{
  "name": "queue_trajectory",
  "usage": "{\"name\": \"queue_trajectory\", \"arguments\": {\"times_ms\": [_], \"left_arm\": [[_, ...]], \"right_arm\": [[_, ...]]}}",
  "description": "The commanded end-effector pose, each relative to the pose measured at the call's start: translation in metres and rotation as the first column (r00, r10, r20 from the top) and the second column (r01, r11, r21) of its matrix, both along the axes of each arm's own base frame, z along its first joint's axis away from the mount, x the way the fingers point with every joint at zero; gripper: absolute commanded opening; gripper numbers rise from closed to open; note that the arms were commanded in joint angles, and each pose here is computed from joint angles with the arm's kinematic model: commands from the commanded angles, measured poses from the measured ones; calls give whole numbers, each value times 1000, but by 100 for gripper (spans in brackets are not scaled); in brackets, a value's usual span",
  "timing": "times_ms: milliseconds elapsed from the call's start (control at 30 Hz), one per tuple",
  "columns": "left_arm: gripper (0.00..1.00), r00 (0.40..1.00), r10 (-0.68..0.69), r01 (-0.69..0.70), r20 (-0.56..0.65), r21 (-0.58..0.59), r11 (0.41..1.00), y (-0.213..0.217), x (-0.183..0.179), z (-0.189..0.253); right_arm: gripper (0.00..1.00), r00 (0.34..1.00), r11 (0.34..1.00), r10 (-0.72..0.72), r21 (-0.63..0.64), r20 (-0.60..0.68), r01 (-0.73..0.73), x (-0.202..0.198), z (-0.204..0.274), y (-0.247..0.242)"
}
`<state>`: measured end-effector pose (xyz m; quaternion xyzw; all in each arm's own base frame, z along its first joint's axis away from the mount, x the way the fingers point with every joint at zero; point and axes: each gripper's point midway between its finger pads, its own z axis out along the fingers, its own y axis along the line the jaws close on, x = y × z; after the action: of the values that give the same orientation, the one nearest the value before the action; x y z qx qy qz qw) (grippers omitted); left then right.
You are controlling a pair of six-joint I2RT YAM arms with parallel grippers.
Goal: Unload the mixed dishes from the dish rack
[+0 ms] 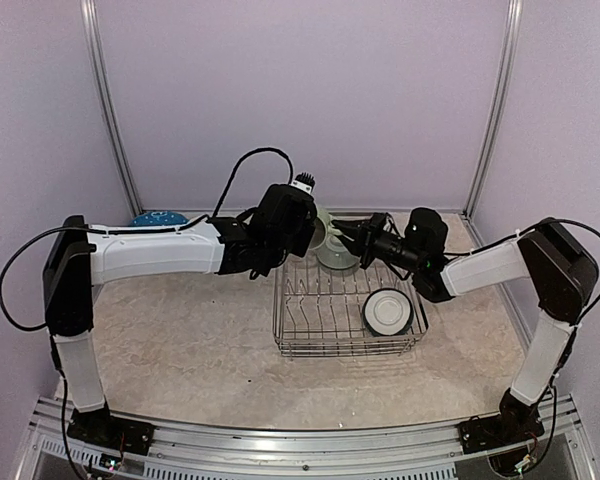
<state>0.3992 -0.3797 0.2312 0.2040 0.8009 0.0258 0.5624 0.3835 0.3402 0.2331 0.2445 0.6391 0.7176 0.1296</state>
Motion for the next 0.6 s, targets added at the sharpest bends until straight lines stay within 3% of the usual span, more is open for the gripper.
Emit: {"name": "queue_trajectory", "arguments": {"times_ms": [0, 100, 167, 400, 467, 567], "left_arm": [[0, 998, -48, 49, 35, -39, 998, -17, -5, 8], [0, 998, -51, 53, 42, -56, 997, -16, -6, 10], [0, 997, -55, 58, 45, -73, 996, -16, -7, 15], [0, 999, -33, 35, 18, -110, 993, -5, -8, 27], [0, 999, -8, 0, -48, -156, 988, 4, -6, 27], [0, 995, 3, -25, -102, -216, 976, 16, -7, 33]], "right_arm": [[0, 988, 997, 24, 63, 155, -34, -16, 41, 4], [0, 984, 997, 26, 65, 175, -38, -17, 41, 4], [7, 982, 997, 26, 66, 185, -39, -17, 40, 5], [56, 973, 999, 23, -29, 231, -17, -15, 30, 6], [70, 968, 994, 27, -106, 250, 0, -14, 25, 5], [83, 958, 972, 29, -233, 285, 39, -13, 16, 1]]}}
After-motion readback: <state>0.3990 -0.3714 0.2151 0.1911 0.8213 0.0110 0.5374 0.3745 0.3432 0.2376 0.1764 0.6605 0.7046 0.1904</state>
